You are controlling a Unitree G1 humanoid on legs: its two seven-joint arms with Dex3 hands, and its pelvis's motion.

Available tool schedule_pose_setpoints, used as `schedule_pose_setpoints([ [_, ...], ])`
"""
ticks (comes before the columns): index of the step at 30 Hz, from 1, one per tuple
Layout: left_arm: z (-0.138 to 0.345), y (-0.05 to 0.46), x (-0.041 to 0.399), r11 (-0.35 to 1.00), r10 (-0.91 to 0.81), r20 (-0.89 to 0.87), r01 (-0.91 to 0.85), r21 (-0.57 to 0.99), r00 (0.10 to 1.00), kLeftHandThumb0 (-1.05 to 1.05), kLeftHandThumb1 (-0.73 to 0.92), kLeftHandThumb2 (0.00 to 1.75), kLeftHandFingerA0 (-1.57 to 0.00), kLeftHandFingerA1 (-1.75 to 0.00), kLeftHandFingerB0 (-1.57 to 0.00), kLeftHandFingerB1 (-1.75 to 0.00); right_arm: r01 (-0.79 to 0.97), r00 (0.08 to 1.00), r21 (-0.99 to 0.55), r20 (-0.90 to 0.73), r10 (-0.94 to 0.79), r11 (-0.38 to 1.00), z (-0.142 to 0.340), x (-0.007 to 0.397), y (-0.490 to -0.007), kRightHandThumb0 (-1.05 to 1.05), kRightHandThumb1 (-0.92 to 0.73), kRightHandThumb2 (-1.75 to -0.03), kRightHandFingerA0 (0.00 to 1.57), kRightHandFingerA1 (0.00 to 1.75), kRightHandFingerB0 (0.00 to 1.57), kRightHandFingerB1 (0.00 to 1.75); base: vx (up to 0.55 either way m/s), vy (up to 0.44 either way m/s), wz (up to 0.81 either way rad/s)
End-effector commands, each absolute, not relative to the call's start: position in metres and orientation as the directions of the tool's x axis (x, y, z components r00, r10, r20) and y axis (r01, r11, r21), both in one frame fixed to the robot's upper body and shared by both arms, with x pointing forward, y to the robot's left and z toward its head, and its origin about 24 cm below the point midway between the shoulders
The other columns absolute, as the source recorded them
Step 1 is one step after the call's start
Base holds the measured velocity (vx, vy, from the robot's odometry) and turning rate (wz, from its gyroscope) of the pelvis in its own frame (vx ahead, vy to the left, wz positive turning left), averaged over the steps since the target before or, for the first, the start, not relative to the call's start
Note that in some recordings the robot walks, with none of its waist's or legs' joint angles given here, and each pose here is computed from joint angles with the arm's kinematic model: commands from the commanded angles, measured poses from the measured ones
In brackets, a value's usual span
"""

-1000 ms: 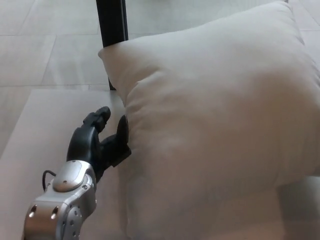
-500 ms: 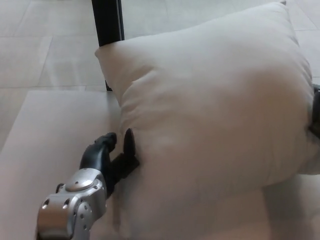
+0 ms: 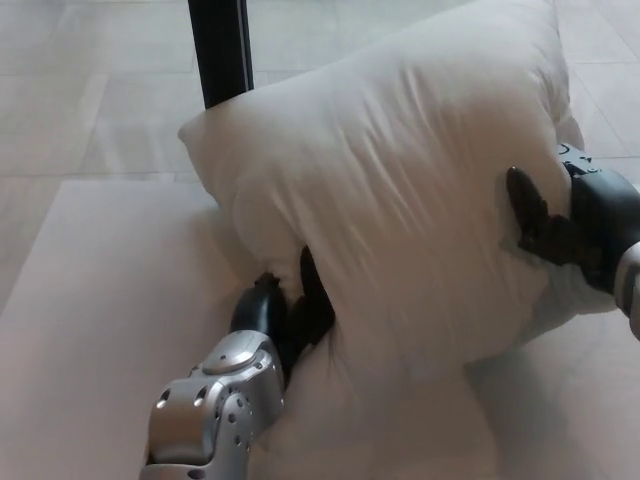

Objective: The robot uses its left hand to press on the left side of the pillow kept in the middle of the desk and uses its right hand to lift up and the right side of the pillow and turn it over

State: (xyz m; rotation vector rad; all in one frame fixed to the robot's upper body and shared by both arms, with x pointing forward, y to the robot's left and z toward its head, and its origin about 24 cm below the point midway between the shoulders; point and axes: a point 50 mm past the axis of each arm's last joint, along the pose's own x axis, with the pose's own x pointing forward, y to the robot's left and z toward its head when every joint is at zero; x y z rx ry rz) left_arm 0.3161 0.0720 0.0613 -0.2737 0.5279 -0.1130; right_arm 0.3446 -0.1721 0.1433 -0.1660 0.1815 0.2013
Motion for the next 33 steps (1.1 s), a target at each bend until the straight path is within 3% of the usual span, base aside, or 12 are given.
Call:
schedule_pose_setpoints([
  [1, 0.07, 0.044, 0.319, 0.907, -0.295, -0.396, 0.124, -0.402, 0.869, -1.05, 0.92, 0.79, -0.03, -0.49, -0.06, -0.32, -0.434, 0.888, -0.09, -0.211, 0.408, 0.897, 0.14, 0.34, -0.133, -1.05, -0.75, -1.17, 0.29, 0.62, 0.07, 0.31, 0.0, 0.0, 0.0],
  [2, 0.069, 0.046, 0.319, 0.918, -0.257, -0.443, 0.073, -0.39, 0.859, -0.98, 0.73, 1.22, -0.03, -0.5, -0.01, -0.08, -0.44, 0.889, -0.131, -0.205, 0.409, 0.889, 0.142, 0.341, -0.133, -1.01, -0.92, -0.72, 0.31, 0.56, 0.09, 0.3, 0.0, 0.0, 0.0],
  [3, 0.067, 0.047, 0.318, 0.917, -0.23, -0.47, 0.027, -0.398, 0.852, -1.0, 0.78, 1.25, 0.0, -0.5, 0.0, -0.06, -0.434, 0.894, -0.153, -0.195, 0.404, 0.888, 0.143, 0.341, -0.133, -1.05, -0.76, -1.17, 0.26, 0.6, 0.08, 0.32, 0.0, 0.0, 0.0],
  [4, 0.063, 0.049, 0.316, 0.918, -0.208, -0.49, -0.004, -0.395, 0.847, -0.98, 0.81, 1.15, -0.03, -0.39, 0.0, 0.0, -0.428, 0.899, -0.167, -0.181, 0.399, 0.888, 0.146, 0.342, -0.134, -1.01, -0.9, -0.67, 0.28, 0.52, 0.1, 0.31, 0.0, 0.0, 0.0],
  [11, 0.045, 0.043, 0.309, 0.96, -0.14, -0.565, -0.029, -0.28, 0.813, -0.76, 0.75, 0.98, -0.06, -0.46, 0.0, 0.0, -0.464, 0.886, -0.214, -0.12, 0.448, 0.86, 0.159, 0.343, -0.116, -1.05, -0.69, -1.1, 0.28, 0.57, 0.09, 0.34, 0.0, 0.0, 0.0],
  [13, 0.043, 0.033, 0.306, 0.964, -0.137, -0.555, -0.019, -0.266, 0.82, -0.67, 0.74, 0.92, -0.05, -0.52, 0.0, 0.0, -0.522, 0.851, -0.293, -0.12, 0.511, 0.801, 0.159, 0.341, -0.094, -1.02, -0.79, -0.64, 0.37, 0.52, 0.17, 0.33, 0.0, 0.0, 0.0],
  [16, 0.043, 0.019, 0.308, 0.983, -0.135, -0.595, 0.033, -0.18, 0.792, -0.58, 0.84, 0.65, -0.48, -1.25, -0.14, -0.54, -0.589, 0.807, -0.28, -0.142, 0.574, 0.759, 0.154, 0.338, -0.07, -0.95, -0.72, -0.65, 0.79, 1.09, 0.14, 0.32, 0.0, 0.0, 0.0],
  [20, 0.04, 0.005, 0.301, 0.954, -0.235, -0.512, 0.298, 0.041, 0.826, -0.37, 0.59, 1.16, -0.07, -0.57, 0.0, -0.53, -0.637, 0.77, -0.281, -0.195, 0.608, 0.718, 0.143, 0.331, -0.047, -1.05, -0.63, -1.0, 0.89, 1.28, 0.1, 0.41, 0.0, 0.0, 0.0],
  [22, 0.039, 0.002, 0.299, 0.946, -0.254, -0.505, 0.322, 0.049, 0.825, -0.75, 0.87, 0.68, 0.0, -0.23, 0.0, 0.0, -0.653, 0.756, -0.286, -0.198, 0.624, 0.701, 0.141, 0.329, -0.04, -0.99, -0.63, -0.99, 0.88, 1.24, 0.09, 0.43, 0.0, 0.0, 0.0],
  [23, 0.042, -0.005, 0.297, 0.878, -0.311, -0.483, 0.442, 0.182, 0.818, -0.85, 0.92, 1.2, 0.0, -0.27, 0.0, -0.2, -0.688, 0.725, -0.272, -0.225, 0.651, 0.673, 0.133, 0.325, -0.025, -0.95, -0.59, -0.97, 0.74, 1.26, 0.09, 0.45, 0.0, 0.0, 0.0],
  [25, 0.04, -0.008, 0.294, 0.844, -0.334, -0.46, 0.479, 0.244, 0.823, -0.73, 0.92, 0.87, 0.0, 0.0, -0.02, -0.27, -0.707, 0.706, -0.3, -0.258, 0.659, 0.64, 0.129, 0.321, -0.016, -0.91, -0.59, -1.04, 0.58, 1.18, 0.08, 0.47, 0.0, 0.0, 0.0],
  [33, 0.027, -0.033, 0.276, 0.948, -0.313, -0.523, 0.231, -0.219, 0.793, -0.85, 0.6, 0.9, -0.12, -0.53, 0.0, -0.01, -0.772, 0.636, -0.276, -0.352, 0.687, 0.573, 0.099, 0.304, 0.009, -1.02, -0.57, -0.99, 0.76, 1.28, 0.08, 0.53, 0.0, 0.0, 0.0],
])
